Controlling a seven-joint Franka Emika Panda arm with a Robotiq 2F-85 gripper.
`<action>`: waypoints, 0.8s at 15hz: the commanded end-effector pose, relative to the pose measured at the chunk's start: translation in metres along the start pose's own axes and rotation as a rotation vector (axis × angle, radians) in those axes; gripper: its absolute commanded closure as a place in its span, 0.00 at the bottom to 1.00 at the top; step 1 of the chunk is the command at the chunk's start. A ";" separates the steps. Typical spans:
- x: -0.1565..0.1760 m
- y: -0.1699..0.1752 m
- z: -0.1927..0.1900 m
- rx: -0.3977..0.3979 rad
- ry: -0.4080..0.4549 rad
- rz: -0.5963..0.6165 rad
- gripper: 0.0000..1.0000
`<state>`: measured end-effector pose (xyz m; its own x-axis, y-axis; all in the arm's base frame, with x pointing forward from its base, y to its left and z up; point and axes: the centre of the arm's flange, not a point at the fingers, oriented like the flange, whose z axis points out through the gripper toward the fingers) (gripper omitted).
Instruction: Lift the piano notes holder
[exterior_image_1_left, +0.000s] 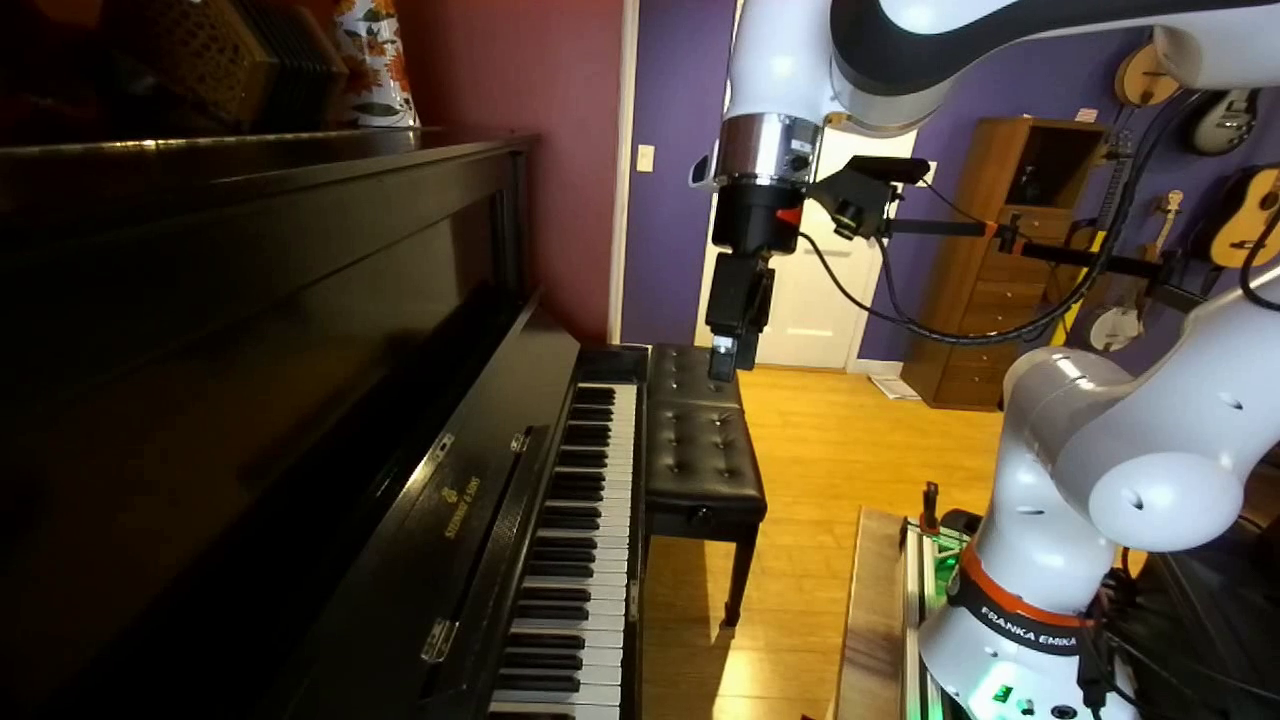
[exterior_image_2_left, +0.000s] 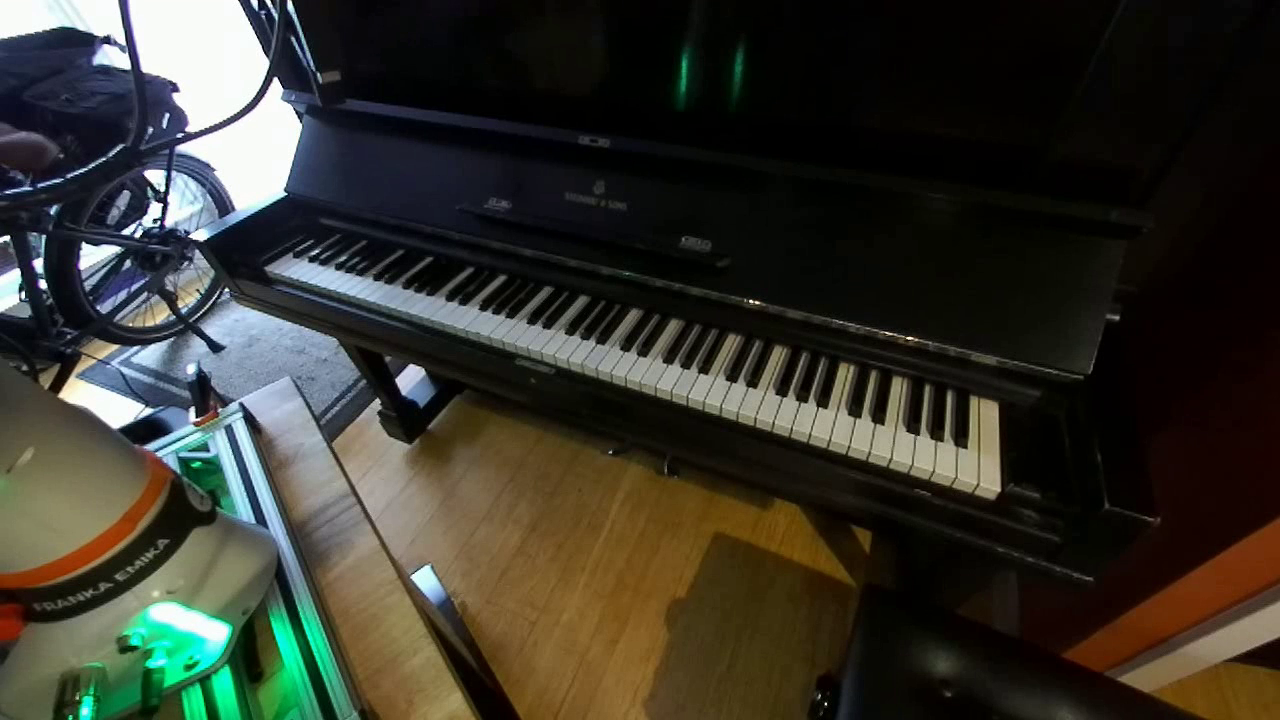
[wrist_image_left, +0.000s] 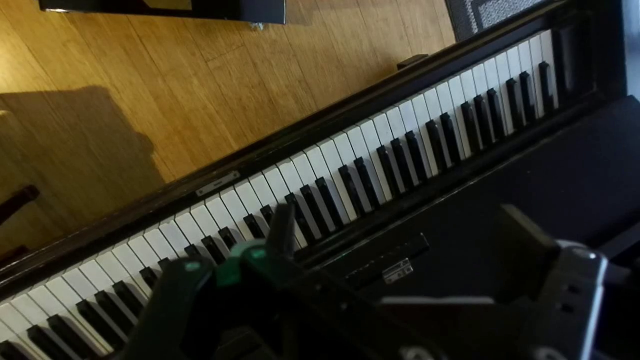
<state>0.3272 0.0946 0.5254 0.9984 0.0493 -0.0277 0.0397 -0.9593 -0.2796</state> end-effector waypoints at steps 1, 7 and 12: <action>0.018 0.042 -0.008 0.073 0.006 0.001 0.00; 0.048 0.159 -0.001 0.237 0.017 0.011 0.00; 0.077 0.241 0.021 0.362 0.046 0.059 0.00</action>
<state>0.3788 -0.0948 0.4585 0.9998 -0.0047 -0.0169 -0.0132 -0.8360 -0.5485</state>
